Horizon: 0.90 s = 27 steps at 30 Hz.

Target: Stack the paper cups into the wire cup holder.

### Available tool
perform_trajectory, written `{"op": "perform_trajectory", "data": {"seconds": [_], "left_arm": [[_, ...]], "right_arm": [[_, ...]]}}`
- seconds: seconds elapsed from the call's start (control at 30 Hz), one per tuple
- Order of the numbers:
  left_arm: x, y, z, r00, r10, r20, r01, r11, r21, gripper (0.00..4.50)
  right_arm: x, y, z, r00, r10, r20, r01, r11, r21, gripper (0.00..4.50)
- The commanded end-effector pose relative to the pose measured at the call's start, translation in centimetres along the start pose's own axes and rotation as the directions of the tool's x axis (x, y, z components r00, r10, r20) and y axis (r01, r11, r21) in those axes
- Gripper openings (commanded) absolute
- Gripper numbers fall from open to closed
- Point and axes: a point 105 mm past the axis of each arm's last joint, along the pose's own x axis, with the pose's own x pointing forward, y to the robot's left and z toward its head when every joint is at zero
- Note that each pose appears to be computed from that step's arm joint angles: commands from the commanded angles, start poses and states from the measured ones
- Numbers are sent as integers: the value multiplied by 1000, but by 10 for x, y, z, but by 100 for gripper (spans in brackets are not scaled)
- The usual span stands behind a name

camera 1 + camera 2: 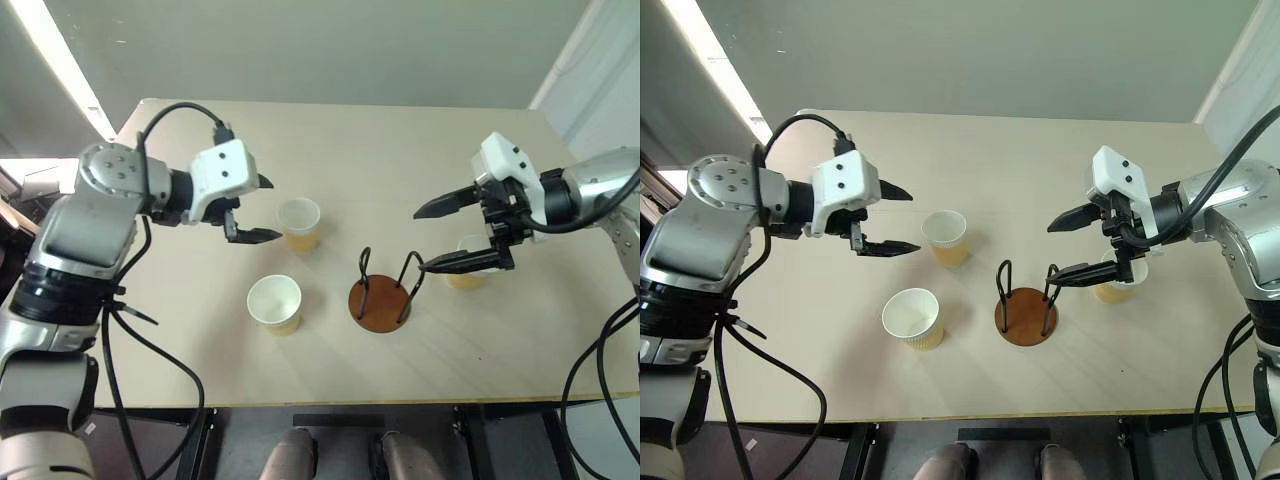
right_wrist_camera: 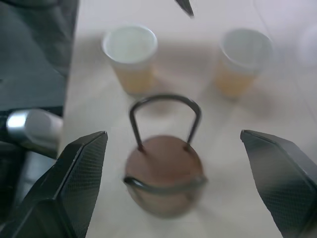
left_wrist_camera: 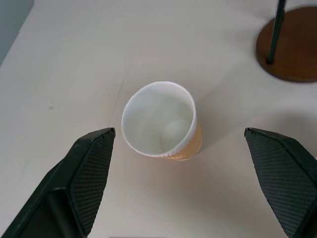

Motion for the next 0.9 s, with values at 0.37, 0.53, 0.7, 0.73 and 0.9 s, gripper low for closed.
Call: {"op": "perform_trajectory", "data": {"seconds": [0.37,0.53,0.7,0.73,0.9], "left_arm": [[30,14,-6,985,-54,-161,87,975,204,450],[35,8,-12,981,-101,-165,132,972,192,450],[40,5,-17,978,-120,-168,151,971,184,450],[41,5,-18,978,-125,-168,156,970,185,450],[48,-1,-23,972,-164,-169,194,964,181,450]], "right_arm": [[-9,9,15,1000,0,28,0,1000,-2,446],[-9,10,15,1000,1,29,-1,1000,2,446],[-7,12,16,999,3,36,-3,1000,5,446],[-6,12,16,999,3,38,-3,1000,4,446],[-2,9,21,996,-7,87,11,999,-40,446]]}}
